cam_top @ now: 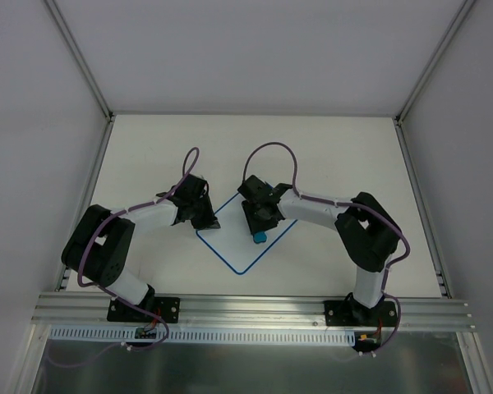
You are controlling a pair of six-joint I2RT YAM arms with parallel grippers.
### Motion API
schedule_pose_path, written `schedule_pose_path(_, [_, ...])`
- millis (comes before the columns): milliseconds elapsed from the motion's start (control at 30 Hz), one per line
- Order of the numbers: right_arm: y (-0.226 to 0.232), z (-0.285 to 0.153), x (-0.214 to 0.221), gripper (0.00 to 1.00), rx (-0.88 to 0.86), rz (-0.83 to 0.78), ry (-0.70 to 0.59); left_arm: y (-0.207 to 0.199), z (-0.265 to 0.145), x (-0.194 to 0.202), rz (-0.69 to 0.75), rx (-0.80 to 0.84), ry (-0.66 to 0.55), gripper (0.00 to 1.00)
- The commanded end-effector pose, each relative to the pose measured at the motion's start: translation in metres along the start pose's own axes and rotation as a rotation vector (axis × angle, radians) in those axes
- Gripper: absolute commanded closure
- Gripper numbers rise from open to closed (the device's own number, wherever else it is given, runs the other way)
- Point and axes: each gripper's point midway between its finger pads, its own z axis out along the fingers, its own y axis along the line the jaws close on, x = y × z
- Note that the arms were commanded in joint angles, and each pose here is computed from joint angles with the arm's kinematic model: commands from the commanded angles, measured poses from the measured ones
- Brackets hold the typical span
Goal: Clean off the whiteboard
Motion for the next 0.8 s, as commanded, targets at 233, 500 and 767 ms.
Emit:
schedule_pose_path(233, [-0.049, 0.003, 0.058, 1.0, 0.089, 0.047, 0.21, 0.057, 0.002, 0.035, 0.01, -0.208, 0.114, 1.0])
schedule_pose_path(500, [-0.142, -0.01, 0.044, 1.0, 0.195, 0.25, 0.156, 0.058, 0.002, 0.037, 0.015, -0.209, 0.12, 1.0])
schedule_pose_path(767, [-0.2, -0.041, 0.014, 1.0, 0.237, 0.391, 0.026, 0.04, -0.007, 0.023, 0.029, -0.151, 0.074, 1.0])
